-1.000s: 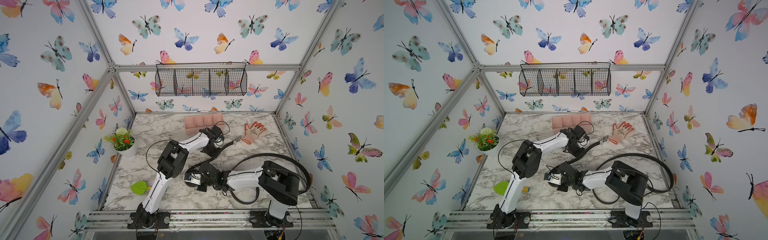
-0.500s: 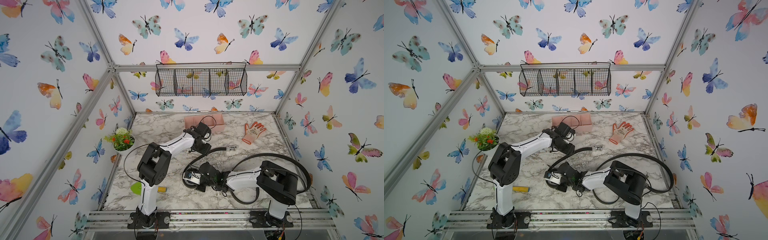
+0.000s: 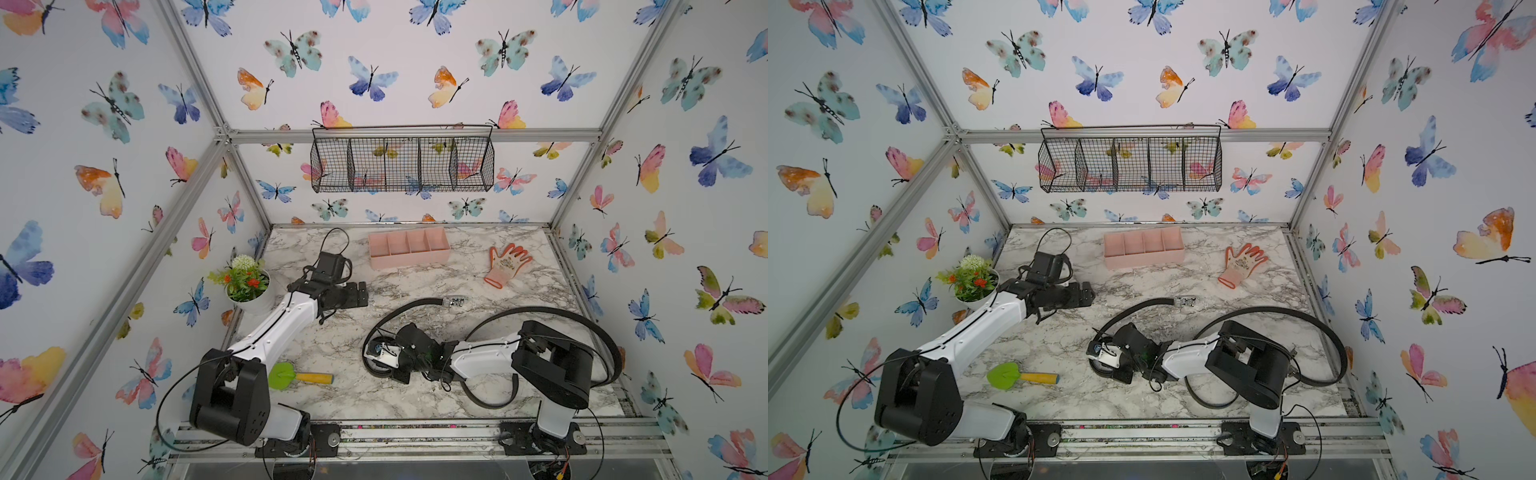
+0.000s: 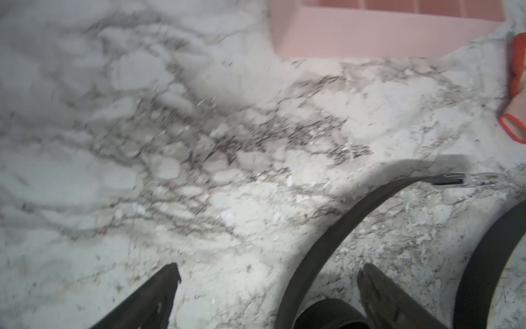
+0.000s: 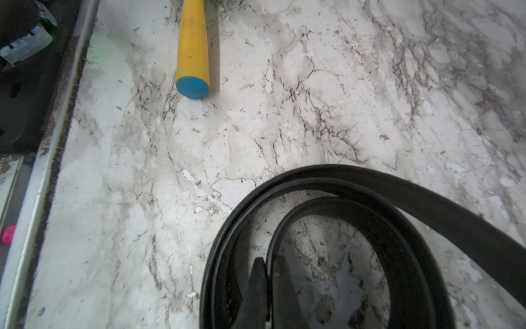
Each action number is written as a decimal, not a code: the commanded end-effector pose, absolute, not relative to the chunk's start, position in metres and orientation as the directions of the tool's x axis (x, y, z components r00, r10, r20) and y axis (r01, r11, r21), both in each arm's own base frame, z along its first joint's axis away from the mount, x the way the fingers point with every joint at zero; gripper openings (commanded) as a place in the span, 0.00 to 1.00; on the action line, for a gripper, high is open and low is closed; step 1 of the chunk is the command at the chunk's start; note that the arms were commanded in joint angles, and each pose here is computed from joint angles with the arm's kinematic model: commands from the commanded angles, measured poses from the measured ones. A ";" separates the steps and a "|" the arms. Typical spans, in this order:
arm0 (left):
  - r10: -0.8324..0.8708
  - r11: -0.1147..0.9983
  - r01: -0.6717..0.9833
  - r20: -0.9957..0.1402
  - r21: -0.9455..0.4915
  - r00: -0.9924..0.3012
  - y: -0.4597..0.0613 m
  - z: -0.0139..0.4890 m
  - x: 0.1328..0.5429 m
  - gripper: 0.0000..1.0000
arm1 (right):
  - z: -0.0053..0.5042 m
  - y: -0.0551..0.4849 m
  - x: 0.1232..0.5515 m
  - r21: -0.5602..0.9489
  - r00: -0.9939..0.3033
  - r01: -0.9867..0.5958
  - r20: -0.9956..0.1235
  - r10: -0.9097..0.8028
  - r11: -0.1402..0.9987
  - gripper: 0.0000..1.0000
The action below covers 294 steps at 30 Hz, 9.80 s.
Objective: Place the belts into the storage roll
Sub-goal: Roll the belt at the center of the board, then pick up the belt from the center of the board.
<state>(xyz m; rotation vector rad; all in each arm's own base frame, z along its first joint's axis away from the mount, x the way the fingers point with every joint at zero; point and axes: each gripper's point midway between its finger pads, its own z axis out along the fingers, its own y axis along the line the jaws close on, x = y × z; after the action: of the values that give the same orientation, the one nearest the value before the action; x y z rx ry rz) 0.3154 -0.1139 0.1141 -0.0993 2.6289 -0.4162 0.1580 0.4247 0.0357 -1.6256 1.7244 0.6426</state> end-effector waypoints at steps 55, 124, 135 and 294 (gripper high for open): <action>0.002 0.861 0.051 -0.095 -0.507 -0.995 -0.194 0.011 0.223 0.23 | 0.023 0.414 0.130 -0.013 0.010 -1.000 -0.705 -0.709 -0.001 0.03; 0.328 0.944 0.329 -0.102 0.004 -0.939 -0.180 0.016 0.270 0.10 | 0.016 0.271 0.331 0.141 -0.811 -0.553 -0.316 -0.492 0.821 0.03; 0.313 0.949 0.314 -0.072 -0.005 -0.947 -0.178 0.002 0.268 0.11 | 0.009 0.251 0.309 0.161 -0.873 -0.453 -0.282 -0.399 0.877 0.03; -0.327 0.938 -0.313 -0.078 -0.148 -0.942 -0.240 0.018 0.264 0.00 | 0.024 0.349 0.281 0.335 -0.924 -0.317 -0.322 -0.208 0.887 0.55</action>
<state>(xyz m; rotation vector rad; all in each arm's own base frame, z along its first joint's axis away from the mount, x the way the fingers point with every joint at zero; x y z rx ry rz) 0.2706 -0.2407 0.0199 -0.5576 2.9616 -0.3027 0.2837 0.3474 0.0285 -0.3441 2.7762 0.6437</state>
